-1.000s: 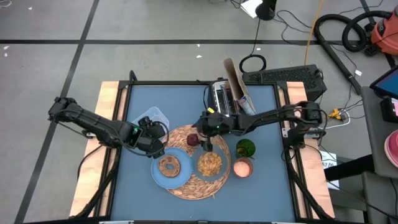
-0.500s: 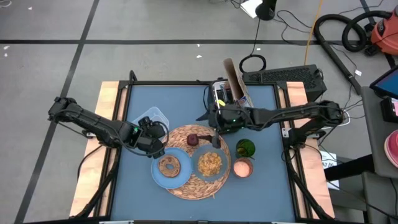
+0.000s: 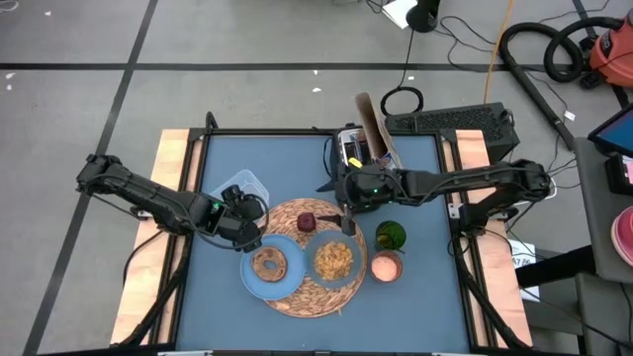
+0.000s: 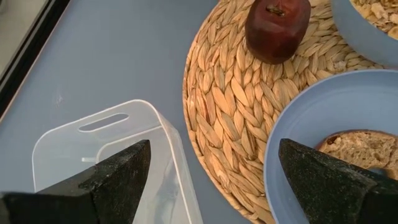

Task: Arrange a breakfast setting
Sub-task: Put the gold spoon on the right side of the blue bowl

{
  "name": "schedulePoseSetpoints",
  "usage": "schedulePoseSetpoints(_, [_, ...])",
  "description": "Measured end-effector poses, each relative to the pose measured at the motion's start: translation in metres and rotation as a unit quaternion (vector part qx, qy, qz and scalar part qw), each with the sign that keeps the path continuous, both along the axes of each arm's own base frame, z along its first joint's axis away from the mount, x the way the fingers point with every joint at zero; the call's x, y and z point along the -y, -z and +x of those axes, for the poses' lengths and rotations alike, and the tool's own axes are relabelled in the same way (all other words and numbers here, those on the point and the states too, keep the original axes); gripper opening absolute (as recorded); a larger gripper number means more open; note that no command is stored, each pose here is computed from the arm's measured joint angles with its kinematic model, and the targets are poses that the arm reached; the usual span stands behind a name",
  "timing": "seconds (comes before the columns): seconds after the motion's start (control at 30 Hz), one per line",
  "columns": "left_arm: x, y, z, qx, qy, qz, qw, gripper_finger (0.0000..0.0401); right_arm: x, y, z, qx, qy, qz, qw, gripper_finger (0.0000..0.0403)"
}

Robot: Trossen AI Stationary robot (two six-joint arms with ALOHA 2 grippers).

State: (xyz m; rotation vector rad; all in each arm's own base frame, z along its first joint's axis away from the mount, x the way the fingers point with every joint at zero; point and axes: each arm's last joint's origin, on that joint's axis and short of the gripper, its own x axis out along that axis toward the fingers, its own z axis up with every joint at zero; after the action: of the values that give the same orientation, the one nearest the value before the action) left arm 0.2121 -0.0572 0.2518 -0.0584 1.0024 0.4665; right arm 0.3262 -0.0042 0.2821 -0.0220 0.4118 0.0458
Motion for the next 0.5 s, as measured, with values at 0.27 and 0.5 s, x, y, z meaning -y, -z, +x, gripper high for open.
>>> schedulePoseSetpoints(0.27, [0.000, 0.000, 0.000, 0.001, 0.000, 0.000, 1.000, 0.0358, -0.005, -0.018, -0.037, -0.060, 0.006, 0.027, 0.998, 0.0359])
schedulePoseSetpoints(0.5, [0.001, -0.001, 0.002, 0.011, -0.001, -0.004, 1.000, 0.0358, -0.010, -0.042, -0.083, -0.084, 0.024, 0.079, 0.993, 0.0359])
